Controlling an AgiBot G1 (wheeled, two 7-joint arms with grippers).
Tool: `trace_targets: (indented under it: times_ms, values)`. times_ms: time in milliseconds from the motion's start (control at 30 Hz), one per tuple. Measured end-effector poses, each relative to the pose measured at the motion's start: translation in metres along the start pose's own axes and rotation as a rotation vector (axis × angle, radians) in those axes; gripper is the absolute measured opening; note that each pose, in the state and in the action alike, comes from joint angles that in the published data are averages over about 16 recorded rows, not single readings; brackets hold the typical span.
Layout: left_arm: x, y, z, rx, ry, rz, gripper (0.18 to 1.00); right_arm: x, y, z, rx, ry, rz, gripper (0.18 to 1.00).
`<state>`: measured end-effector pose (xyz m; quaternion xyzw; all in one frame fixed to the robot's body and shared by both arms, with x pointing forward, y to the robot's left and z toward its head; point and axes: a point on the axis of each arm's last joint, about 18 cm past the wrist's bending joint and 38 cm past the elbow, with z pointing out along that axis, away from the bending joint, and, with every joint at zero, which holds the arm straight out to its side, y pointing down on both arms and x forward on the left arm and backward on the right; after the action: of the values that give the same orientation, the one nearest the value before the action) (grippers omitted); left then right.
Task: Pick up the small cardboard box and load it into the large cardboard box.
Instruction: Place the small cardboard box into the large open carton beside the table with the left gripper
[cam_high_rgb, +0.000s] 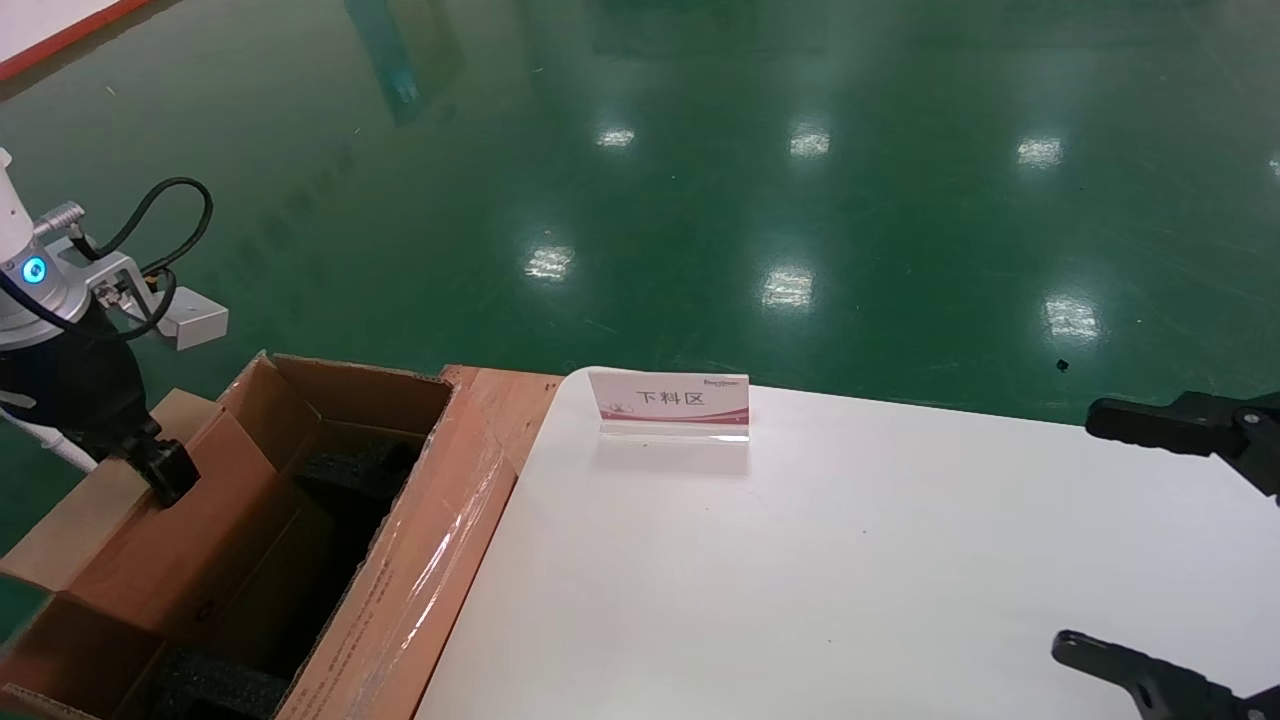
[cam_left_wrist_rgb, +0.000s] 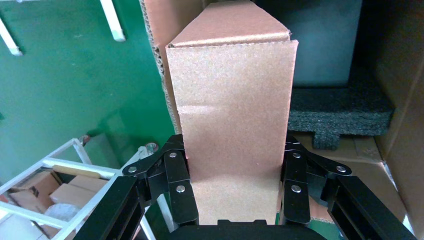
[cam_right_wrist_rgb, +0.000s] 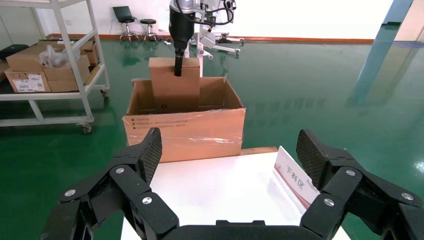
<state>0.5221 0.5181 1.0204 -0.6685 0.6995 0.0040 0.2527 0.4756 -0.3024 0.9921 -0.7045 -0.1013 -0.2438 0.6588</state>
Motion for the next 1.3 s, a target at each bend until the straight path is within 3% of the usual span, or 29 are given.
trace_targets:
  times_ms: [500, 1300]
  values:
    - [-0.001, -0.009, 0.014, -0.006, -0.026, -0.003, 0.402, 0.000, 0.000, 0.000, 0.000, 0.000, 0.000, 1.000]
    - [0.001, -0.018, 0.058, -0.047, -0.039, -0.004, 0.394, 0.000, 0.000, 0.000, 0.000, 0.000, 0.000, 1.000]
